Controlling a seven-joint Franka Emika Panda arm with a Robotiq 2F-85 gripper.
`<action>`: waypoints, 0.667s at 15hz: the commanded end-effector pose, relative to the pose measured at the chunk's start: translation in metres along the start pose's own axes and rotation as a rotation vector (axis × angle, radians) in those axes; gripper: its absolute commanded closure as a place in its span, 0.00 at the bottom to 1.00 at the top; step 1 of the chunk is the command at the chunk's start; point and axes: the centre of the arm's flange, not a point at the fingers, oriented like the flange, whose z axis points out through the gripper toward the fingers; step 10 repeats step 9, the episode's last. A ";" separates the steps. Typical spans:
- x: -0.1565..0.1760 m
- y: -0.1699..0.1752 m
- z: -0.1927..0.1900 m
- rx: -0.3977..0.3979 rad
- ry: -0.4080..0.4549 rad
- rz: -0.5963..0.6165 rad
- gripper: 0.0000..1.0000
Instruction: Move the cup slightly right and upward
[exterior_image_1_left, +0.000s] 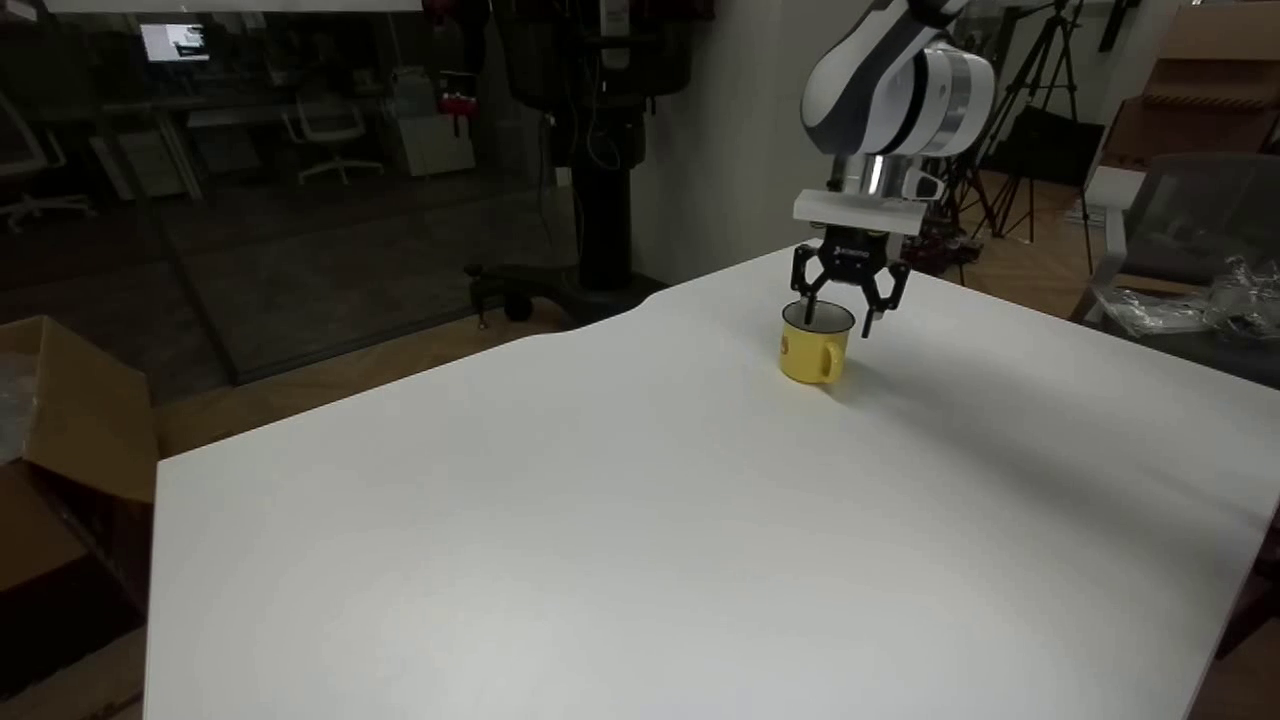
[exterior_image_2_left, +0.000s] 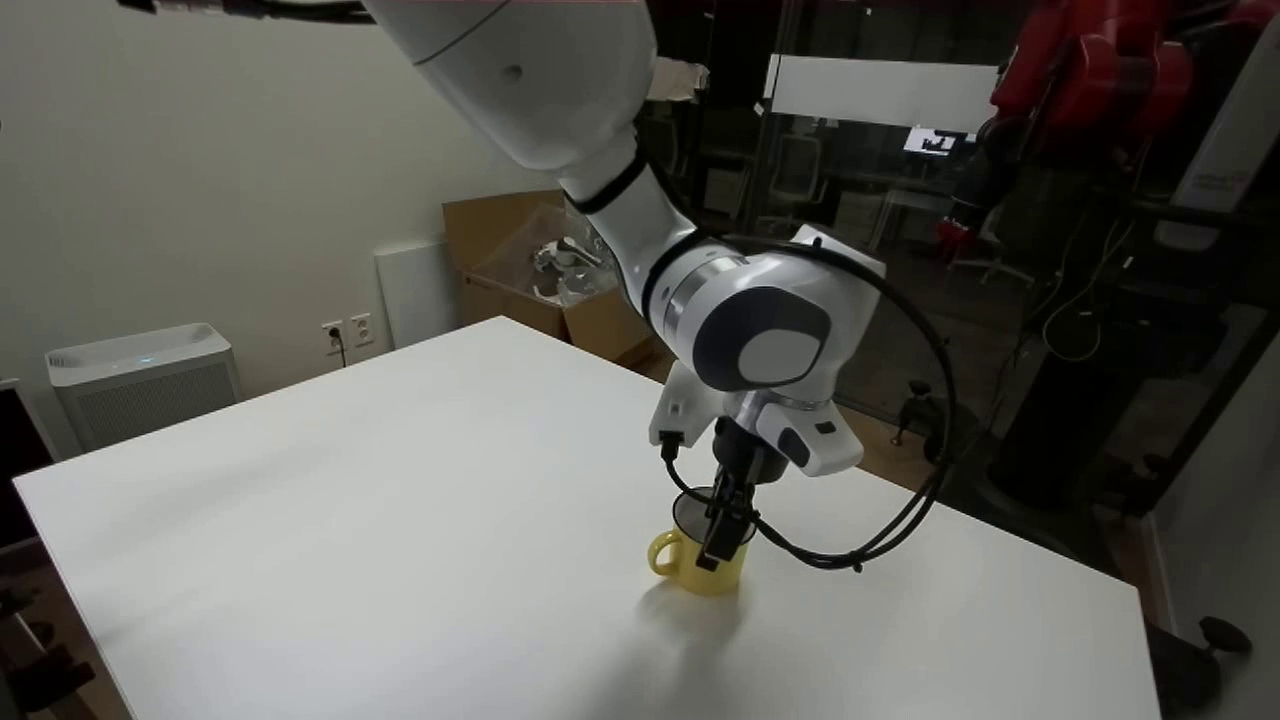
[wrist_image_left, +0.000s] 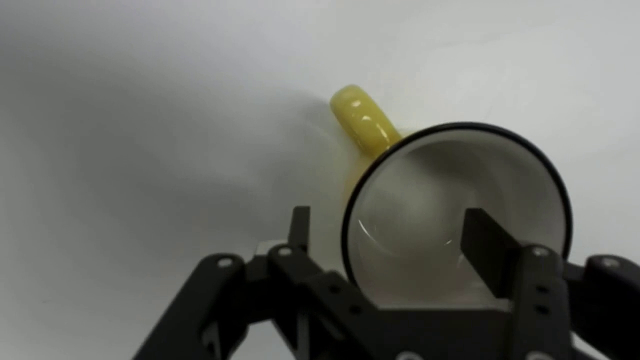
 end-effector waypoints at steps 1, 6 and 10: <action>-0.029 0.007 -0.030 0.031 -0.030 -0.022 0.00; -0.026 -0.003 -0.028 0.036 -0.027 -0.053 0.00; -0.027 -0.001 -0.027 0.033 -0.031 -0.055 0.00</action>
